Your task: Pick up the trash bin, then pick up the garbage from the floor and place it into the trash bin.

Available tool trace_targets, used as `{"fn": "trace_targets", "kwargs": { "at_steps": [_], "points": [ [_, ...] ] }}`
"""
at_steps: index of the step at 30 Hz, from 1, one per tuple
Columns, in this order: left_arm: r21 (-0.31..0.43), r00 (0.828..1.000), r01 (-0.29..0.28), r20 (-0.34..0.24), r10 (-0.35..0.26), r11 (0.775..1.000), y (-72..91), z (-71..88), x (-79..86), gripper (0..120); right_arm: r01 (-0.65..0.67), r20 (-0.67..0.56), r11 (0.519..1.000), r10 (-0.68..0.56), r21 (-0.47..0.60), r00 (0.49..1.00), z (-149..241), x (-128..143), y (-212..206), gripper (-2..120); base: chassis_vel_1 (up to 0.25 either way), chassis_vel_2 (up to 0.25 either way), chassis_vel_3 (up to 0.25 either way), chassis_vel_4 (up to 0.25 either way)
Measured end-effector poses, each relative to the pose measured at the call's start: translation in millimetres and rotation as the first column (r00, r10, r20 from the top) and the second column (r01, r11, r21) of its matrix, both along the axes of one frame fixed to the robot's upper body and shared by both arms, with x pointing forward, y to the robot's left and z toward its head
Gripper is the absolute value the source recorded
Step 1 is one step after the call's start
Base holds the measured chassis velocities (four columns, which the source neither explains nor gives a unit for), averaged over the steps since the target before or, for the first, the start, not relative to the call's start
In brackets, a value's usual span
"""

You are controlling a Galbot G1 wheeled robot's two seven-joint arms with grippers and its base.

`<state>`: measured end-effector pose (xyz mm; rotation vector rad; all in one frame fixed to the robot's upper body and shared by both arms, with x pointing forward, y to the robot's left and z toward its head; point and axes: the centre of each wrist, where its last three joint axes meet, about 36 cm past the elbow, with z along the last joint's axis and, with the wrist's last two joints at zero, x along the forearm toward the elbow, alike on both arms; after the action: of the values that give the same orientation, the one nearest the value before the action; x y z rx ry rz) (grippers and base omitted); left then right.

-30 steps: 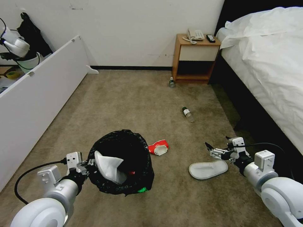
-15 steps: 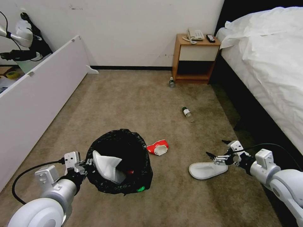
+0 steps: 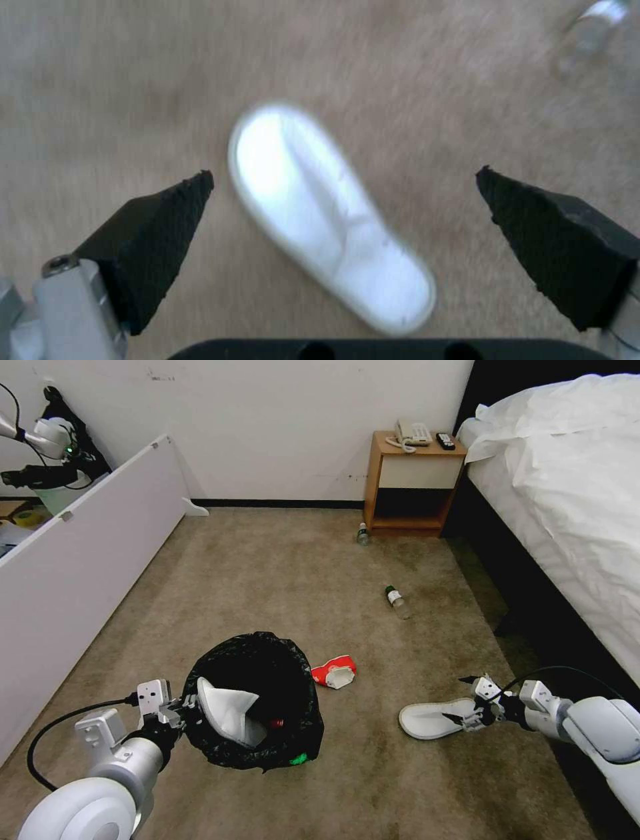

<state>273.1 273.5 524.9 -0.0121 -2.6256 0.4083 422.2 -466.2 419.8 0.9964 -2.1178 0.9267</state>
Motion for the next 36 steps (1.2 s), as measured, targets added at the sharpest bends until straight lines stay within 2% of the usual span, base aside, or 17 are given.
{"fn": "trace_targets", "kwargs": {
  "at_steps": [5,9,16,29,36],
  "points": [
    [-0.002,1.0,0.004,0.0,-0.004,1.0,-0.5,-1.2,2.4,1,-0.044,-0.037,0.998,0.042,-0.052,0.998,-12,9,-13,100,0.0,0.0,0.0,0.0],
    [-0.006,1.0,0.008,0.0,-0.008,1.0,-1.9,-2.1,3.8,1,-0.078,-0.059,0.995,0.075,-0.054,0.995,-20,17,-17,100,0.0,0.0,0.0,0.0],
    [-0.004,1.0,0.009,-0.001,-0.009,1.0,-2.5,-3.2,4.7,1,-0.168,-0.091,0.986,0.167,-0.003,0.982,-43,35,-21,100,0.0,0.0,0.0,0.0],
    [0.003,1.0,0.006,-0.002,-0.006,1.0,-2.2,-3.6,4.8,1,-0.195,-0.131,0.979,0.2,0.056,0.971,-63,53,-11,100,0.0,0.0,0.0,0.0],
    [0.01,1.0,0.004,-0.004,-0.004,1.0,-0.8,-4.0,5.0,1,-0.197,-0.197,0.977,0.208,0.078,0.958,-88,57,-27,100,0.0,0.0,0.0,0.0]
  ]
}}
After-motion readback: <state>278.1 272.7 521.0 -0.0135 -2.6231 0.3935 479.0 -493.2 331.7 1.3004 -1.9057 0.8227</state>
